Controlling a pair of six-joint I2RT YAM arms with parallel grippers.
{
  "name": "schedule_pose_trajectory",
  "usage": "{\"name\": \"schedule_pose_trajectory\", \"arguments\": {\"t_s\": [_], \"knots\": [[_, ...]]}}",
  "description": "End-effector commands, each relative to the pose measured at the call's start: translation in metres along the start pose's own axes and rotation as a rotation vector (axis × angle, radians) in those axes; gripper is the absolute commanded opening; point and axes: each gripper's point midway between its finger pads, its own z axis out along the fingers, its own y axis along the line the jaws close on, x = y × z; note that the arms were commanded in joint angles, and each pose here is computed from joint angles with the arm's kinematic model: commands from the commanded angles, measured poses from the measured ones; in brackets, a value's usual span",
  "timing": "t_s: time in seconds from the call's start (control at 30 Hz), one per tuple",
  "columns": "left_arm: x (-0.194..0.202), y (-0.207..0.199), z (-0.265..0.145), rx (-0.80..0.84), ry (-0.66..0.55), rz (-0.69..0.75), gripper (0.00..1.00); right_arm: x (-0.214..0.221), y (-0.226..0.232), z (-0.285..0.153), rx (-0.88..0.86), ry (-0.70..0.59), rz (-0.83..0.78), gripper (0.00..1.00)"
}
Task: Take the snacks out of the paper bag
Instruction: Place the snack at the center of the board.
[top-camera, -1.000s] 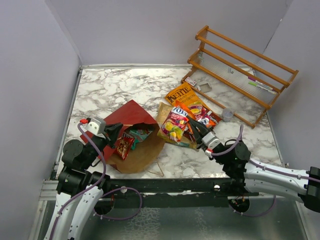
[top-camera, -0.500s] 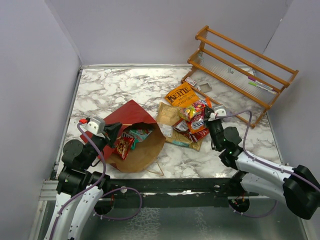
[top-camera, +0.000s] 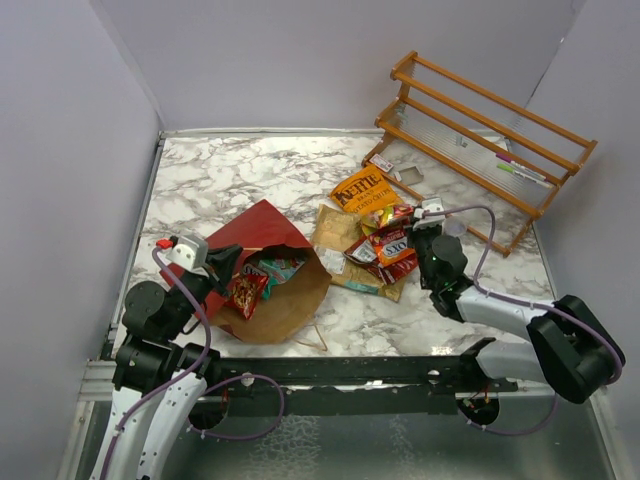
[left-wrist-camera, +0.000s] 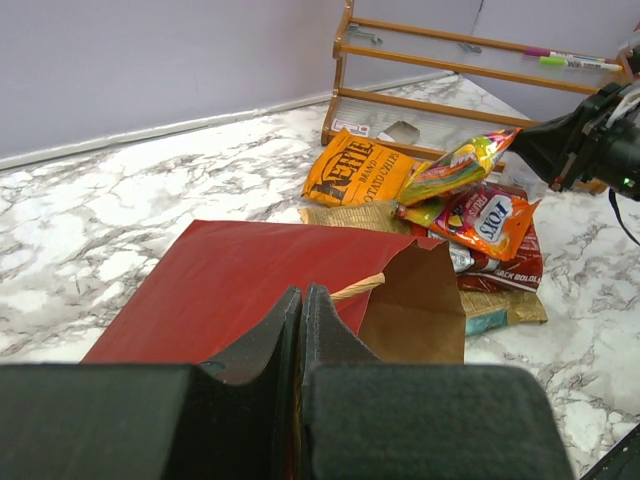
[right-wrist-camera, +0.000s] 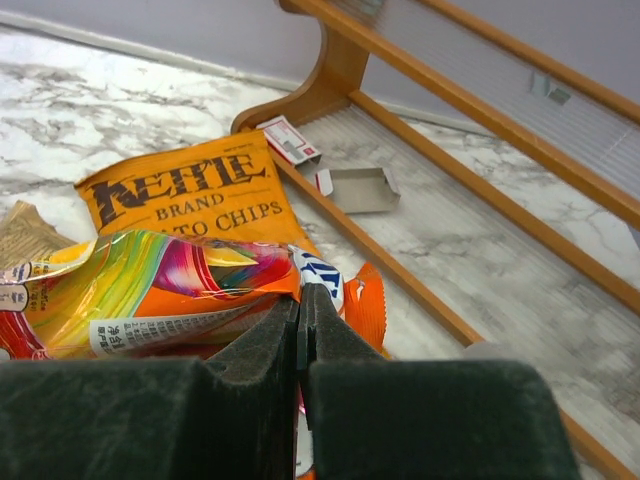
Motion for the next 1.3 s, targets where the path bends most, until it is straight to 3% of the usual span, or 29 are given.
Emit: {"name": "schedule_pose_trajectory", "arguments": {"t_s": [0.0,0.1,0.27,0.5,0.6,0.73,1.0,1.17,1.27], "knots": [[-0.007,0.007,-0.005,-0.044,-0.021,0.011,0.0,0.013,-0.001,-0.01,0.016,0.013,0.116,0.01],[-0.007,0.007,-0.004,-0.044,-0.022,0.013,0.0,0.014,0.022,-0.025,-0.144,0.044,0.134,0.01],[-0.008,0.006,-0.004,-0.037,-0.026,0.014,0.0,0.013,0.012,-0.047,-0.136,0.042,0.192,0.03],[-0.009,0.006,-0.005,-0.035,-0.032,0.016,0.0,0.027,0.043,-0.049,-0.278,0.187,0.213,0.03],[-0.009,0.005,-0.005,-0.033,-0.035,0.016,0.0,0.034,0.039,-0.044,-0.222,0.234,0.242,0.06],[-0.01,0.005,-0.007,-0.033,-0.038,0.018,0.0,0.04,0.019,-0.046,-0.094,0.256,0.295,0.27],[-0.011,0.004,-0.006,-0.032,-0.042,0.019,0.0,0.023,0.001,-0.066,-0.068,0.161,0.333,0.51],[-0.01,0.005,-0.006,-0.032,-0.041,0.019,0.0,-0.01,0.016,-0.075,-0.225,0.02,0.312,0.74],[-0.01,0.005,-0.006,-0.033,-0.04,0.02,0.0,-0.041,0.041,-0.089,-0.436,-0.136,0.224,0.79]]}}
